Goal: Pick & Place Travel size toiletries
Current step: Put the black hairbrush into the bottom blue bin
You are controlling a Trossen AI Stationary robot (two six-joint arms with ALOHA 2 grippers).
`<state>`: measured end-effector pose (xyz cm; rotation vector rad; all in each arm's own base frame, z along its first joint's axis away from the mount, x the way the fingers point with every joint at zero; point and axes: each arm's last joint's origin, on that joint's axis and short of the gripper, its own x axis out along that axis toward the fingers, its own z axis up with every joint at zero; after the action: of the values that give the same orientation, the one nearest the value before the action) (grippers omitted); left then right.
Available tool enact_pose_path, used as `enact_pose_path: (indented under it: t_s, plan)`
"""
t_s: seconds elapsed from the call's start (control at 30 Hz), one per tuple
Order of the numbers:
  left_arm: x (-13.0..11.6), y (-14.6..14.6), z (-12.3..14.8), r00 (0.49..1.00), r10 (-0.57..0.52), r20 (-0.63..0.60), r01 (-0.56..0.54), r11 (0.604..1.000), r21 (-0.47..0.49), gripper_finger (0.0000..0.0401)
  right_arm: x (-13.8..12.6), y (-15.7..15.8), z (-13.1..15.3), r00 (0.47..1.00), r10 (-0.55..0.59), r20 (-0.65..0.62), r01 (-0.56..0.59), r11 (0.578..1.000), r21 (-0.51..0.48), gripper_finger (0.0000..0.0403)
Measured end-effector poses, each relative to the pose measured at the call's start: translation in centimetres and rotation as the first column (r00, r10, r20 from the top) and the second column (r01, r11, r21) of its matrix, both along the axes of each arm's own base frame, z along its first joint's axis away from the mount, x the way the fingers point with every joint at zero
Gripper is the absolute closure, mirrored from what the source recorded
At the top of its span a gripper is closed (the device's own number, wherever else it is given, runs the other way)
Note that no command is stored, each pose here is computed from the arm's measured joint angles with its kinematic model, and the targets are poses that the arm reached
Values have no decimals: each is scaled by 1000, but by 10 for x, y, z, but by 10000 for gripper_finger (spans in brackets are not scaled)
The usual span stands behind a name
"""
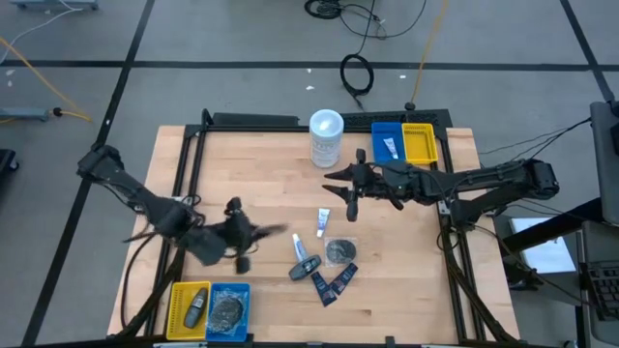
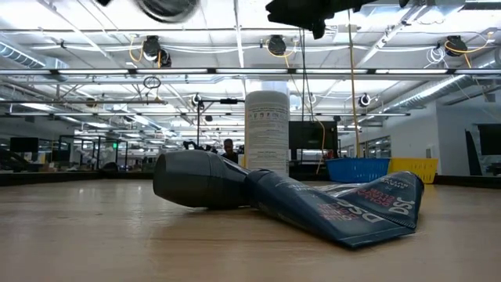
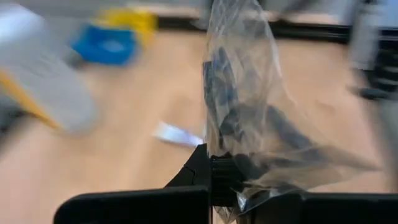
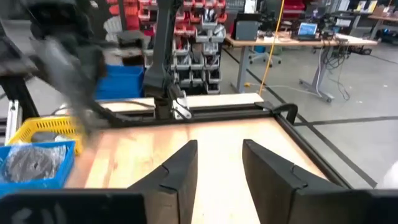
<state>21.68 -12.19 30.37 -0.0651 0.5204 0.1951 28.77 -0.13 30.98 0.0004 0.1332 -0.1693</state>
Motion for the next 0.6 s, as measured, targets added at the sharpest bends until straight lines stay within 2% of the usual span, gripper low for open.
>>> enact_pose_path:
  t_s: [0.13,0.3,0.47,0.6]
  plan:
    - [-16,-13,-9,984,-113,-140,86,979,-185,389,0,0,-1,1000,0,-7,0,1000,0,281]
    - [-30,-39,-22,913,-286,-292,161,908,-387,389,0,0,-2,1000,0,-21,0,1000,0,284]
    - [-38,-60,-33,881,-290,-373,67,858,-509,388,0,0,-2,1000,0,-25,0,1000,0,282]
    - [-42,-74,-42,862,-283,-421,-2,828,-561,389,0,0,-2,1000,1,-25,-1,1000,-5,285]
